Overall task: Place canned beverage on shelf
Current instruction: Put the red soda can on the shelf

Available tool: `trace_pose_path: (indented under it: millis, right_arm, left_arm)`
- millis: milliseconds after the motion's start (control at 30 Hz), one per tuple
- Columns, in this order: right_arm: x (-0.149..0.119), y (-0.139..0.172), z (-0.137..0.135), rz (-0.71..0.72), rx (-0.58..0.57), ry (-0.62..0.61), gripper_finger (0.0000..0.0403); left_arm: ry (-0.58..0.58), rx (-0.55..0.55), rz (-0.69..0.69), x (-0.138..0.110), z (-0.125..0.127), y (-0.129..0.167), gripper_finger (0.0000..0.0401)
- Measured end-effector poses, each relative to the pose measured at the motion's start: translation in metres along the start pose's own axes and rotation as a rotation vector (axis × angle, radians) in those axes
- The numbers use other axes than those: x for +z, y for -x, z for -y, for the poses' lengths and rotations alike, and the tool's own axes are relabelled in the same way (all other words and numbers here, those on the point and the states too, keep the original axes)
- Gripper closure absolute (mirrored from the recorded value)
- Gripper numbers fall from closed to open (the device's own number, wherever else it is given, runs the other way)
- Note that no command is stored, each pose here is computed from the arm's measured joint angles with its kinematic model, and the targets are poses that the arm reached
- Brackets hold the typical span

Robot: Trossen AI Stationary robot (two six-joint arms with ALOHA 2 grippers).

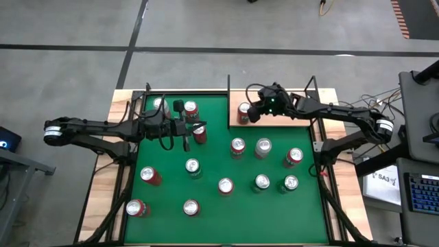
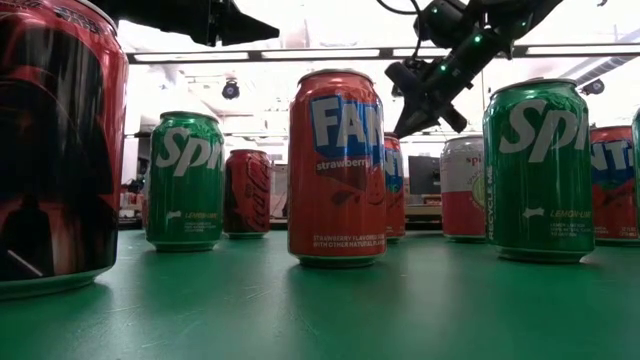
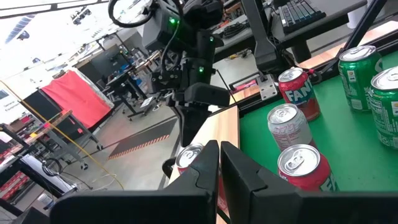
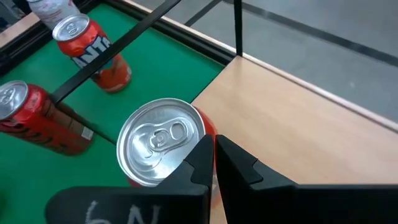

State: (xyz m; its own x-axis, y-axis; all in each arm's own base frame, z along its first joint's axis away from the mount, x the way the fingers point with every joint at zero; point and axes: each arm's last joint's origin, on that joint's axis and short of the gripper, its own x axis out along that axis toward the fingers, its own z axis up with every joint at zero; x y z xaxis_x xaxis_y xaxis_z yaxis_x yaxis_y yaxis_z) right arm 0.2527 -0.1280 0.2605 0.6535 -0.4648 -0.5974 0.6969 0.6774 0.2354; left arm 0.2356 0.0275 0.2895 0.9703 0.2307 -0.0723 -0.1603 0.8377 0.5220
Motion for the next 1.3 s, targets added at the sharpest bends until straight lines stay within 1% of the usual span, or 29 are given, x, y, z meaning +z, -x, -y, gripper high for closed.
trace_pose_path:
  millis: [333,700,833,967,1067,1200,1300]
  right_arm:
    - [-0.007,0.004,0.002,-0.067,-0.021,0.007,0.0394]
    - [-0.012,0.009,-0.018,-0.061,0.042,0.050,0.0394]
    - [-0.013,0.010,-0.019,-0.061,0.039,0.013,0.0394]
    - [-0.014,0.011,-0.018,-0.076,0.034,0.003,0.0394]
    - [-0.017,0.012,-0.019,-0.109,0.053,0.002,0.0394]
    - [-0.023,0.011,-0.027,-0.159,0.120,0.038,0.0394]
    - [-0.028,0.005,-0.031,-0.179,0.113,0.064,0.0394]
  left_arm:
    - [0.000,-0.002,-0.003,0.000,0.000,0.000,0.0401]
    - [-0.001,-0.002,-0.003,0.000,0.000,0.000,0.0401]
    - [0.000,-0.002,-0.003,0.000,0.000,0.000,0.0401]
    - [-0.001,-0.002,-0.003,0.000,0.000,0.000,0.0401]
    - [-0.001,-0.003,-0.003,0.000,0.000,0.000,0.0401]
    - [-0.001,-0.004,-0.006,-0.001,0.000,0.000,0.0401]
    - [-0.001,-0.004,-0.006,-0.001,0.000,0.000,0.0401]
